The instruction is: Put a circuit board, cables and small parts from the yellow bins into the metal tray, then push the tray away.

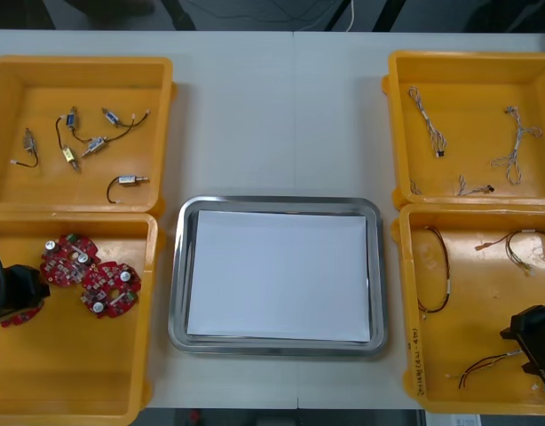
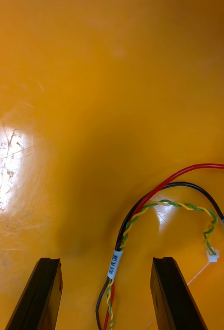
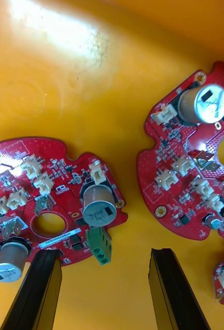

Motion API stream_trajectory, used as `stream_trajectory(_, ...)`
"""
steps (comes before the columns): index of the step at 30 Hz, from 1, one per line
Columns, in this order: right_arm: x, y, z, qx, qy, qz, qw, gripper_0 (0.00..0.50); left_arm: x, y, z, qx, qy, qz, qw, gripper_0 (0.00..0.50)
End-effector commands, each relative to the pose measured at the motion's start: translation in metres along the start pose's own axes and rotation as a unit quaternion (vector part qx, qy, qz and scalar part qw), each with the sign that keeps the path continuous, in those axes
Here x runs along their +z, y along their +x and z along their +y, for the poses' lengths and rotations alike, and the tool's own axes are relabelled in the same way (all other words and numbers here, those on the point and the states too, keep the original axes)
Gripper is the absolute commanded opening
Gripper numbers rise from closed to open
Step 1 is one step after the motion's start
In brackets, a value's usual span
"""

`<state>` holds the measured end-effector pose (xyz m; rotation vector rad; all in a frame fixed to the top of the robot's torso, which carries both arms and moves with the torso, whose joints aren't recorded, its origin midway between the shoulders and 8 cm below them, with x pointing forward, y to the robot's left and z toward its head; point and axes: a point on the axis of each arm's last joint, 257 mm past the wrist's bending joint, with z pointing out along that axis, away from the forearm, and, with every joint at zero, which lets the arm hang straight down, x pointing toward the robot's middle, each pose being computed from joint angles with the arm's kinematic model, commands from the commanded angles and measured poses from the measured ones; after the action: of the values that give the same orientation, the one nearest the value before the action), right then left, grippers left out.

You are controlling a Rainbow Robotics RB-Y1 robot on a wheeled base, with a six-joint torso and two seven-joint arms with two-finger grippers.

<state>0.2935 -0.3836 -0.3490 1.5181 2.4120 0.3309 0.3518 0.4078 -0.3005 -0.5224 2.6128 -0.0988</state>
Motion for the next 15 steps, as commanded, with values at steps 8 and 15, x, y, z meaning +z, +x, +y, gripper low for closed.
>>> stream_trajectory(8, 0.0111, 0.0132, -0.0087, 0.035, 0.002, 0.012, 0.999, 0.500, 0.0173, 0.0130, 0.0070, -0.057, -0.003, 0.001, 0.9983, 0.500)
stream_trajectory(15, 0.0134, 0.0129, -0.0074, 0.037, -0.001, 0.011, 0.999, 0.500, 0.0189, 0.0155, 0.0070, -0.052, -0.007, 0.003, 0.9986, 0.500)
